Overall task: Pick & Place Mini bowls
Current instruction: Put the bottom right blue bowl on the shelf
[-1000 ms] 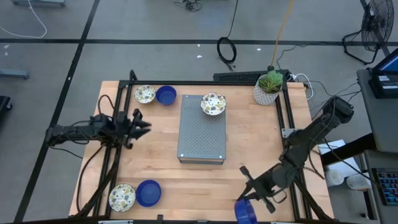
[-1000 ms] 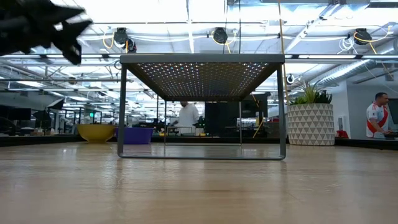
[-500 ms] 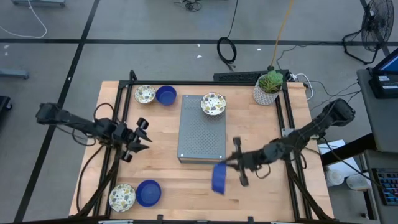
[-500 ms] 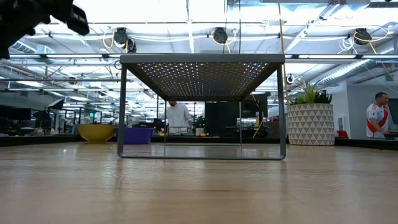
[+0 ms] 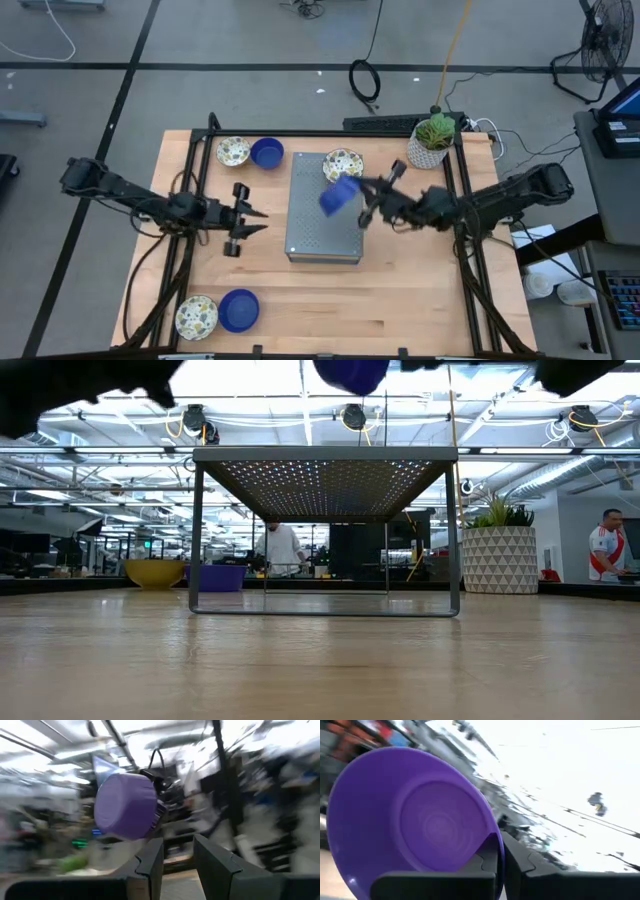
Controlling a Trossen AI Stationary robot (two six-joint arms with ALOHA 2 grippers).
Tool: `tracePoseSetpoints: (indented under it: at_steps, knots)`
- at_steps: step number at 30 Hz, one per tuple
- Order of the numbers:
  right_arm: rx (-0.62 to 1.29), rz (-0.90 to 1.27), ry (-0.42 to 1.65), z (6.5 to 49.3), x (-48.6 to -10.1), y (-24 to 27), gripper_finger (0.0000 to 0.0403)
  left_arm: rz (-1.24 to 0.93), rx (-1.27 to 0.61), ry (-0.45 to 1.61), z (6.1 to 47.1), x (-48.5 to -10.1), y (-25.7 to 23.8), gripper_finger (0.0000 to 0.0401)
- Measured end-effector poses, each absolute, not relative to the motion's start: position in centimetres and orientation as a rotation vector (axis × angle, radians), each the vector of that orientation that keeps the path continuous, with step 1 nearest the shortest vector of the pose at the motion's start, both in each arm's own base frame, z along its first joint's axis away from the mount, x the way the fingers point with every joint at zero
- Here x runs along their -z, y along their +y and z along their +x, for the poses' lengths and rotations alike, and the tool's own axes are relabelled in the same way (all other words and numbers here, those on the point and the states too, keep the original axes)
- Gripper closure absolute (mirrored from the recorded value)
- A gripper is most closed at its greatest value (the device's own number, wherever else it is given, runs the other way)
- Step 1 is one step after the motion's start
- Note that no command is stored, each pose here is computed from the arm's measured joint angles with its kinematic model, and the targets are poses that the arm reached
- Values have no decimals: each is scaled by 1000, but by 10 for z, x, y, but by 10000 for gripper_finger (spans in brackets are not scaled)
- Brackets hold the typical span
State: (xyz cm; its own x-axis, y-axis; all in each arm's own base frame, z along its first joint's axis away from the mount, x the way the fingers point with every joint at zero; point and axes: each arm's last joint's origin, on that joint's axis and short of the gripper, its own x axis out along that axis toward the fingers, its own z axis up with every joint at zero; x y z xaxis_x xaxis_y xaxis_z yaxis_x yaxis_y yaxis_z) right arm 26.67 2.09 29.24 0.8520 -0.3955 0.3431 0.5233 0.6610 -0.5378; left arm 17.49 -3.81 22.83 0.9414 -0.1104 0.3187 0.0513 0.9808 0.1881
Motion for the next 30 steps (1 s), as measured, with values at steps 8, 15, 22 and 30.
tracePoseSetpoints:
  at_steps: [8, 15, 22, 30]
  knots:
    - [653, -659, -263, 264, -297, -42, 403, 436, -573, -157, 237, -278, -15, 288]
    - [721, -671, -360, 264, -293, -75, 403, 747, -761, 58, 287, -304, 10, 288]
    - [806, -778, -305, 269, -286, -95, 403, 808, -1165, 372, 301, -315, 41, 274]
    - [768, -711, -250, 277, -301, -122, 403, 675, -1361, 412, 272, -333, 63, 183]
